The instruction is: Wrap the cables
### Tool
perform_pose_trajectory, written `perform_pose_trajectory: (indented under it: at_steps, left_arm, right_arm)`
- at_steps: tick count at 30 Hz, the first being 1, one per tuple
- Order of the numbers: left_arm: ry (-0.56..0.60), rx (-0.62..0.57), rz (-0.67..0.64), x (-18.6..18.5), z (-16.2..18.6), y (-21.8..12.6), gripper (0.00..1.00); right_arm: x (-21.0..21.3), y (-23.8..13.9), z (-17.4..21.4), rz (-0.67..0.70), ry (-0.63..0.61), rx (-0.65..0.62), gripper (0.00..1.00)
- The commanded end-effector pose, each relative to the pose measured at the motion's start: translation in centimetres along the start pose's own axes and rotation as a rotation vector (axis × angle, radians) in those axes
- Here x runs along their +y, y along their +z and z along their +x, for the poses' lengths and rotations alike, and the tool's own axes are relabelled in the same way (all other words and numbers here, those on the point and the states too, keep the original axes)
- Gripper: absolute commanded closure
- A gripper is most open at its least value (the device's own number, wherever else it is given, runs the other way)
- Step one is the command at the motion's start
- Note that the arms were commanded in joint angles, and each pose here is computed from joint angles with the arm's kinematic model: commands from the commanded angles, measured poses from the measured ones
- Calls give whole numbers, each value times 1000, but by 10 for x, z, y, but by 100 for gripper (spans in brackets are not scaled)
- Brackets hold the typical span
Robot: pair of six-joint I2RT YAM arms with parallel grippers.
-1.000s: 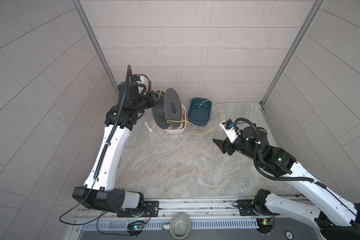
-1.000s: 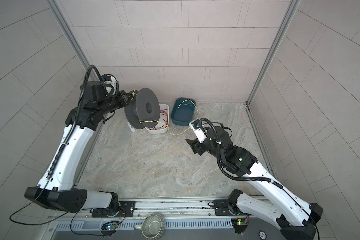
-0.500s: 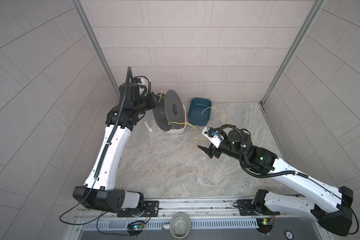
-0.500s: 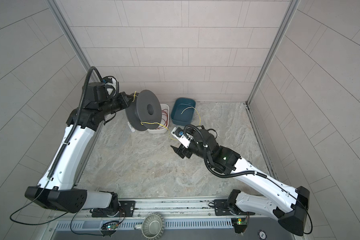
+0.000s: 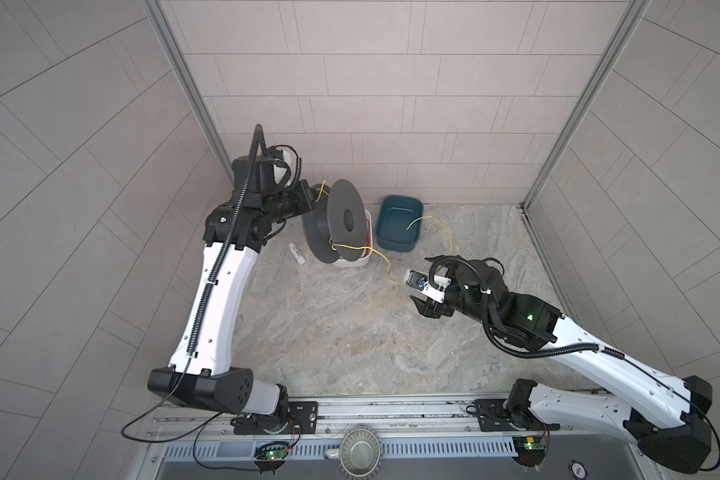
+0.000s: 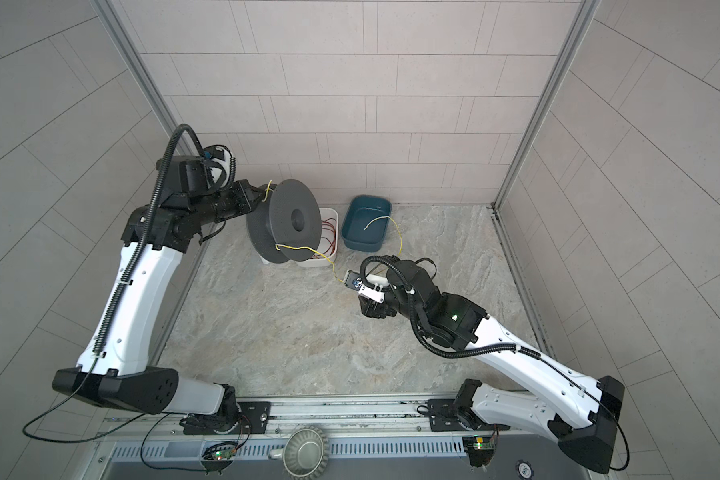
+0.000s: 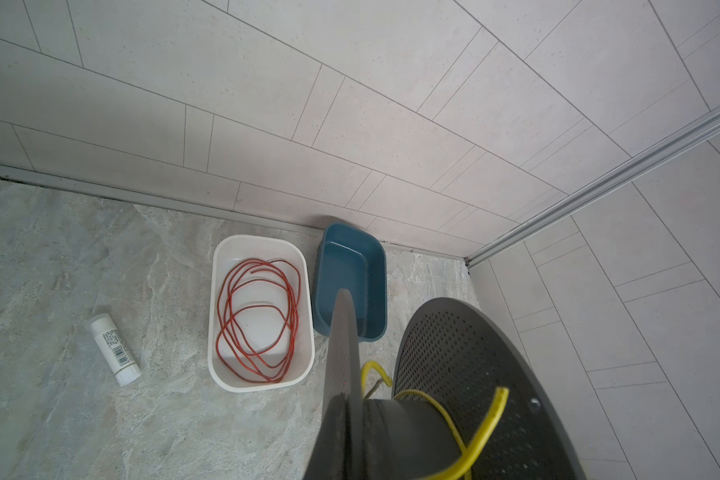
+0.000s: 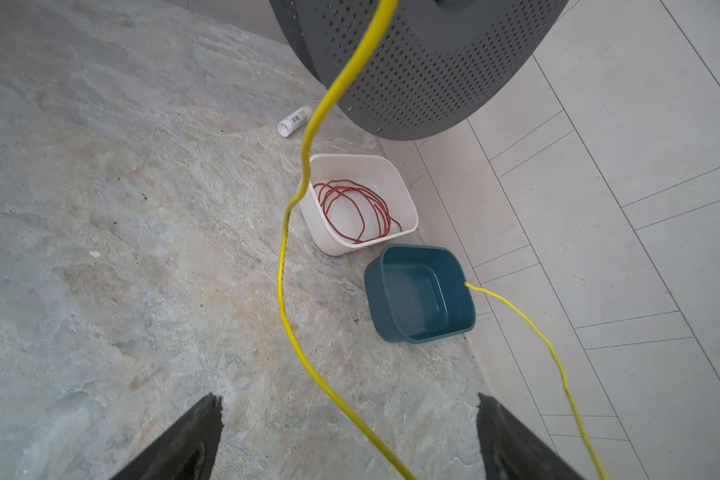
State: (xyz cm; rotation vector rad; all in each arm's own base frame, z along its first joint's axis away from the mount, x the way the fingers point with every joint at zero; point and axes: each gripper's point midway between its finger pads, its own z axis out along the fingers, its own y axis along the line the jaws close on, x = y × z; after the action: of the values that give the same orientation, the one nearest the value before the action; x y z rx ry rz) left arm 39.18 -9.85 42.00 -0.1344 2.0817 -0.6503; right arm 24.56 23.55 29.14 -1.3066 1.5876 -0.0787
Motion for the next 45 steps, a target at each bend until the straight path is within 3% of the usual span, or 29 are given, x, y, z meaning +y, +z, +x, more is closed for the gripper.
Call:
perform_pose_trajectory:
  at_steps: [1,15,18,25,30,36,45]
  left_arm:
    - [25,-24,46,-13,-12,-11,100]
    - [24,-9,62,-15,-11,-11,100]
    - [25,-7,56,-14,-10,-11,100]
    - [16,-9,45,-10,-11,-9,100]
    - [-6,-18,25,-5,-13,-6,100]
    - [-5,-28,-27,7,-7,-1,100]
    - [14,-37,-113,27,13,16,100]
  right_arm:
    - [-2,-2,6,9,-113,55,5]
    - [-5,31,16,102,-184,99,25]
    - [-4,35,14,97,-186,94,35]
    - [-4,29,13,105,-177,73,81]
    - [-3,18,5,104,-159,54,100]
    - [-12,0,-14,110,-108,-18,100]
    - [-54,-41,-75,154,31,-181,100]
